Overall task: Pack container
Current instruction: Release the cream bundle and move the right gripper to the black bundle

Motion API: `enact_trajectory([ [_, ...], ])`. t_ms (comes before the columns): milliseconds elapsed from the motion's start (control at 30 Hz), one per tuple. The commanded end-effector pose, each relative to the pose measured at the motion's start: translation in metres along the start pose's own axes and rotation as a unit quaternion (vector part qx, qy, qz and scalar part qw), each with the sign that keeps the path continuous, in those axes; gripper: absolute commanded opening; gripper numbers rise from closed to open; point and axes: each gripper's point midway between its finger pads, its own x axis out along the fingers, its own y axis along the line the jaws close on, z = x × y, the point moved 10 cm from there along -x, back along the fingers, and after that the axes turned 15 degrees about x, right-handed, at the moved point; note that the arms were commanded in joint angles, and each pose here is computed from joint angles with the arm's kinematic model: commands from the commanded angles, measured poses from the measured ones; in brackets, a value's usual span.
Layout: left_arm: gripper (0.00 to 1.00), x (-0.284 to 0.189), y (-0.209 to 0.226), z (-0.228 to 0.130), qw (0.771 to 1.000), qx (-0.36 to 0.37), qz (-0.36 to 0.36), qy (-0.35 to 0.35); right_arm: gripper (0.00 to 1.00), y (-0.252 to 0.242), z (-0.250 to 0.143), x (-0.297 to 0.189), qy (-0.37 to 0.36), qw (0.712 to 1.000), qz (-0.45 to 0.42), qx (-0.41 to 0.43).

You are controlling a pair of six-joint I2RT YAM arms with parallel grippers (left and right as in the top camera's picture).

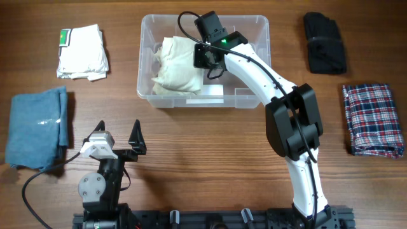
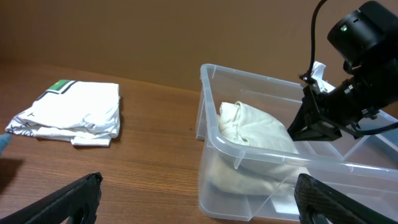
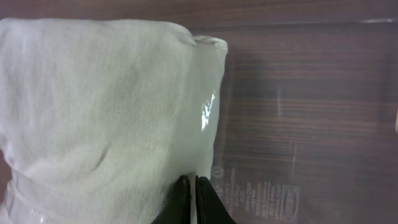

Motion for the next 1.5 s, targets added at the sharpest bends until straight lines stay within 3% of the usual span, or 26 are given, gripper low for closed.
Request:
enact_trajectory([
  [0,1.0,0.0,0.001,-0.002,1.0,0.009,0.005,0.001,0.05,0.0,-0.009,0.014,0.027,0.999,0.011,-0.03],
  [500,1.0,0.0,0.001,-0.002,1.0,0.009,0.005,0.001,0.04,0.008,-0.009,0.013,0.041,0.996,0.057,-0.045],
  [733,1.0,0.0,0.001,-0.002,1.0,0.009,0.005,0.001,0.07,0.01,0.011,-0.034,-0.034,0.999,0.002,-0.033],
  [900,1.0,0.0,0.001,-0.002,1.0,0.009,0.005,0.001,0.24,0.002,0.04,-0.141,-0.134,0.99,-0.003,-0.036],
  [967,1.0,0.0,0.001,-0.002,1.0,0.009,0.005,0.001,0.64,-0.016,0.053,-0.197,-0.182,0.982,-0.015,-0.04],
  [1000,1.0,0.0,0.001,-0.002,1.0,0.009,0.005,0.001,0.8,-0.031,0.058,-0.223,-0.201,0.977,-0.029,-0.063],
  [1033,1.0,0.0,0.001,-0.002,1.0,0.009,0.005,0.001,0.89,-0.045,0.062,-0.246,-0.213,0.972,-0.043,-0.094],
  [1133,1.0,0.0,0.001,-0.002,1.0,0.009,0.005,0.001,0.92,-0.092,0.073,-0.288,-0.225,0.958,-0.098,-0.146],
  [1233,1.0,0.0,0.001,-0.002,1.0,0.009,0.005,0.001,1.0,-0.141,0.082,-0.301,-0.203,0.961,-0.147,-0.119],
  [1467,1.0,0.0,0.001,-0.002,1.0,0.009,0.005,0.001,1.0,-0.196,0.098,-0.307,-0.194,0.959,-0.192,-0.071],
])
